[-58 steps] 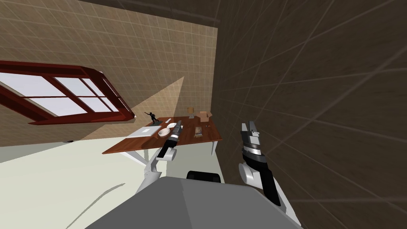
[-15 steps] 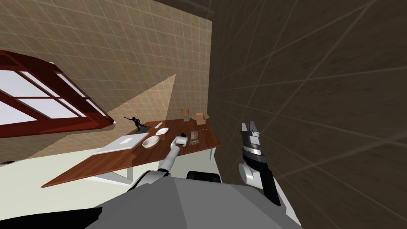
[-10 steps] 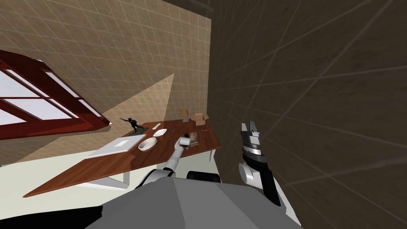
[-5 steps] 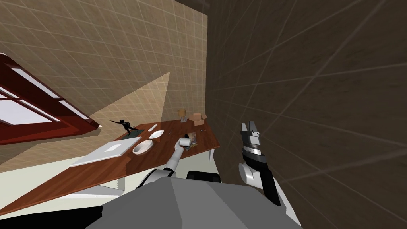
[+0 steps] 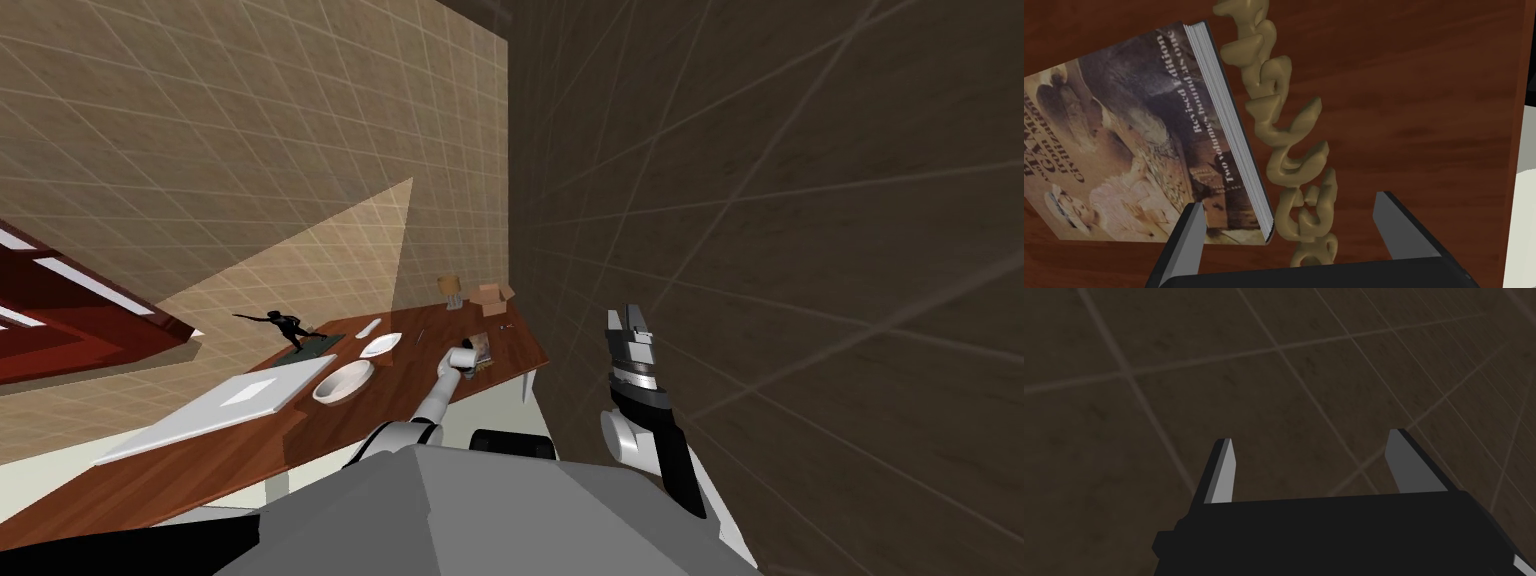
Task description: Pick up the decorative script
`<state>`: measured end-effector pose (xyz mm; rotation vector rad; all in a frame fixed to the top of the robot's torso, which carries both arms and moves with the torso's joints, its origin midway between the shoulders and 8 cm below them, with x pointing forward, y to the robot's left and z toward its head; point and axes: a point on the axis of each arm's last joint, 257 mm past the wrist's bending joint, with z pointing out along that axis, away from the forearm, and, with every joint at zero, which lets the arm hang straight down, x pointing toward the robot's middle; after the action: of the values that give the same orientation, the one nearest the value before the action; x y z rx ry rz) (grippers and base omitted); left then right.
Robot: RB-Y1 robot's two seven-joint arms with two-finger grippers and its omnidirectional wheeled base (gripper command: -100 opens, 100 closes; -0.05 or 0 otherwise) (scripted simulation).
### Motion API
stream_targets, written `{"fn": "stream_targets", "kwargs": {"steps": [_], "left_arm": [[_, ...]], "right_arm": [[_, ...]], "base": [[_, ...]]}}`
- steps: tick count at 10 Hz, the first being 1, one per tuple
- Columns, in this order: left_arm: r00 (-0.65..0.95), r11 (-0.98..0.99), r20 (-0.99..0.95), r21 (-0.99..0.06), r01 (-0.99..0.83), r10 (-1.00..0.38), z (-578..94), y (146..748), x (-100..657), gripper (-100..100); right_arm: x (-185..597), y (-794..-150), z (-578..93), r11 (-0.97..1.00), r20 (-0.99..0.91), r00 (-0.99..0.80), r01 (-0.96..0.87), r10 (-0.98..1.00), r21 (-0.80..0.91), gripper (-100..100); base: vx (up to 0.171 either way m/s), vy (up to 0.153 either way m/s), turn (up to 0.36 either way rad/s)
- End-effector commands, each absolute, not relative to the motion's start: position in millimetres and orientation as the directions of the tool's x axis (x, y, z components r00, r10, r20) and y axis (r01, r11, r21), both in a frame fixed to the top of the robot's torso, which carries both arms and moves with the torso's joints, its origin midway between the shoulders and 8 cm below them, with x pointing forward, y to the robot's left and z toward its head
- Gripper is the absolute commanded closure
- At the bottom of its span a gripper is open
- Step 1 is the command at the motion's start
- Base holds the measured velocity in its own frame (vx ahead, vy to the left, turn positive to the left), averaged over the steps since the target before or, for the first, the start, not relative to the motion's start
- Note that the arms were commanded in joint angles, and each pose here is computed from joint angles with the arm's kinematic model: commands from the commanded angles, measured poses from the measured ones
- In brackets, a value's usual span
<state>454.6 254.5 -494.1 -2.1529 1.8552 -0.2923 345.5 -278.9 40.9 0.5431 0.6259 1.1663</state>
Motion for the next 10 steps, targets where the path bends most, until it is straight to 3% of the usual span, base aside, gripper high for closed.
{"fn": "stream_targets", "kwargs": {"steps": [1,2,3,7,8,9,10], "left_arm": [[0.183,-0.162,-0.03,-0.343,-0.925,-0.983,-500.0,261.5,454.4,-100],[0.171,-0.15,-0.031,-0.341,-0.928,-0.985,-497.5,258.3,454.8,-100],[0.174,-0.154,-0.029,-0.342,-0.927,-0.984,-497.8,258.5,455.3,100],[0.174,-0.154,-0.03,-0.34,-0.928,-0.984,-498.1,258.5,454.6,100],[0.174,-0.154,-0.03,-0.341,-0.928,-0.984,-498.1,258.5,454.7,0],[0.156,-0.136,-0.031,-0.342,-0.93,-0.987,-495.6,254.6,454.7,100],[0.142,-0.123,-0.031,-0.342,-0.932,-0.989,-493.4,251.1,454.7,100]], "right_arm": [[345.5,-278.9,40.9,0.304,-0.167,0.264,-0.664,0.95,0.683,0],[345.5,-278.9,40.9,0.304,-0.167,0.264,-0.664,0.95,0.683,0],[345.5,-278.9,40.9,0.304,-0.167,0.264,-0.664,0.95,0.683,0],[345.5,-278.9,40.9,0.304,-0.167,0.264,-0.664,0.95,0.683,0],[345.5,-278.9,40.9,0.304,-0.167,0.264,-0.664,0.95,0.683,0],[345.5,-278.9,40.9,0.304,-0.167,0.264,-0.664,0.95,0.683,0],[345.4,-279.0,40.8,0.304,-0.167,0.264,-0.664,0.95,0.683,0]], "base": [[-0.035,0.043,-0.177],[-0.016,0.018,-0.026],[0.0,0.0,0.0],[0.0,0.0,0.0],[0.0,0.0,0.0],[0.014,-0.017,0.215],[0.024,-0.039,0.218]]}}
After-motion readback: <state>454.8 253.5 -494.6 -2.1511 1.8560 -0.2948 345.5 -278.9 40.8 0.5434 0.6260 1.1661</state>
